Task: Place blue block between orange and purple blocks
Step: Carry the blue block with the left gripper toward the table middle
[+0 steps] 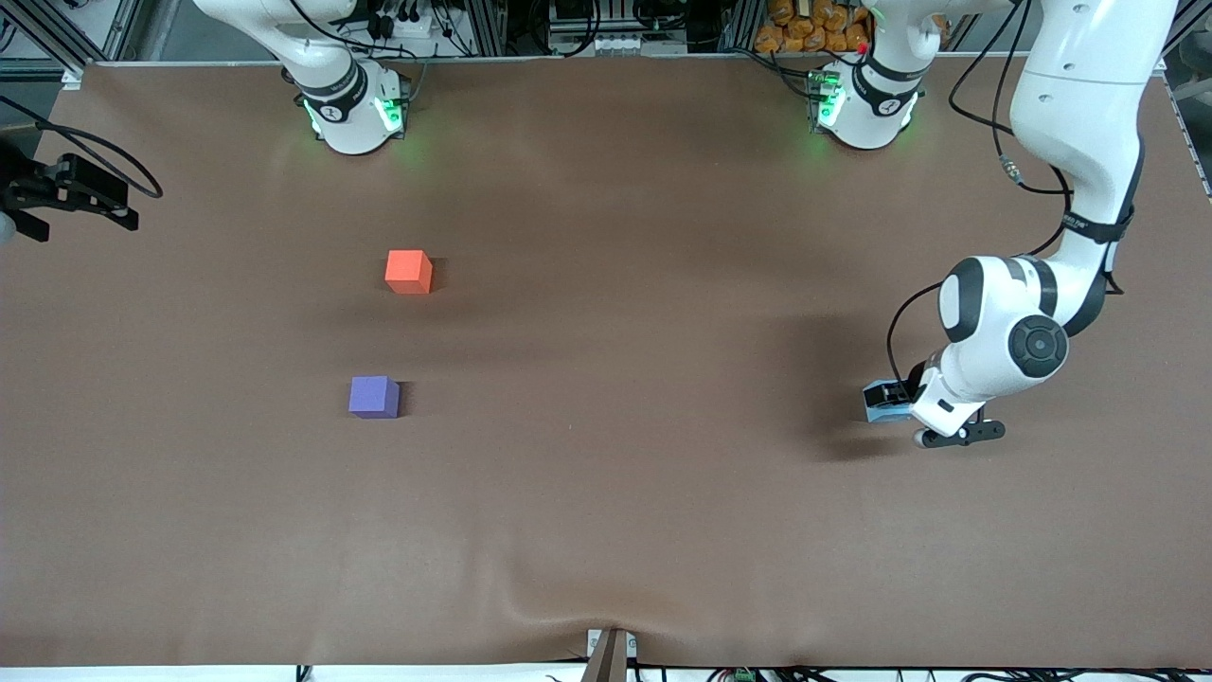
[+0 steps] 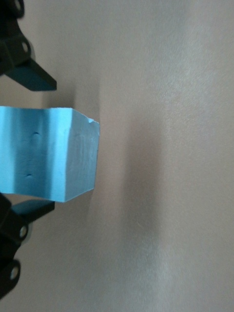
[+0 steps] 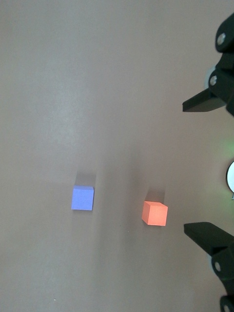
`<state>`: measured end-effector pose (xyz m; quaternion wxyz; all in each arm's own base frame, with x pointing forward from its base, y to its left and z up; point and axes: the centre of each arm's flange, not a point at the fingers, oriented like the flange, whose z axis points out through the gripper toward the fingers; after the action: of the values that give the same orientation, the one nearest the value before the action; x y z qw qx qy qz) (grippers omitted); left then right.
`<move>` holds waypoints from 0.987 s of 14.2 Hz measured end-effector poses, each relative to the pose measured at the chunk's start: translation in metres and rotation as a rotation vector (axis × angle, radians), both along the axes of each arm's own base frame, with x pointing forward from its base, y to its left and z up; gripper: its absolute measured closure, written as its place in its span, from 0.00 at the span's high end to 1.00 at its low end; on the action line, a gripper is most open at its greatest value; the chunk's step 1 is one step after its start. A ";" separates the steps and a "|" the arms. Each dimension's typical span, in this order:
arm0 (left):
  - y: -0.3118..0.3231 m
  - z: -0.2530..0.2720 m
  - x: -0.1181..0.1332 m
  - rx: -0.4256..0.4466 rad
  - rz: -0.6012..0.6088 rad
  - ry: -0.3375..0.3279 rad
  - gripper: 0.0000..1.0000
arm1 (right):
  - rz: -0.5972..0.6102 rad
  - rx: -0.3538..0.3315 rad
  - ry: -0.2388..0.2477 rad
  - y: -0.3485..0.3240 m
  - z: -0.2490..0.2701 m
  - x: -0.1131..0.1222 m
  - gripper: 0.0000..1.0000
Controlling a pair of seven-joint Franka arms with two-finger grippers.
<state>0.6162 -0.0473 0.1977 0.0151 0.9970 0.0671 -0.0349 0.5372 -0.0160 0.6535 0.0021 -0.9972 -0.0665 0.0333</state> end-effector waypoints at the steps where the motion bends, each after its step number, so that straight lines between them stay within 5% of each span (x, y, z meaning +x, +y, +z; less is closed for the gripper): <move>1: -0.001 -0.006 -0.001 -0.001 -0.001 0.003 0.81 | 0.000 0.000 0.000 0.000 0.000 0.000 1.00; 3: -0.004 -0.010 -0.001 -0.004 -0.005 0.003 0.63 | 0.000 0.000 0.000 0.000 0.000 0.000 1.00; 8: -0.045 -0.008 -0.005 -0.035 -0.064 0.002 0.62 | 0.000 0.000 0.000 0.000 0.000 0.000 1.00; 14: -0.211 0.018 -0.026 -0.125 -0.310 -0.043 0.61 | 0.001 0.000 0.001 0.000 0.000 0.000 1.00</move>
<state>0.5897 -0.2581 0.2161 0.0730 0.9931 -0.0901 -0.0194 0.5371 -0.0157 0.6535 0.0023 -0.9972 -0.0667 0.0337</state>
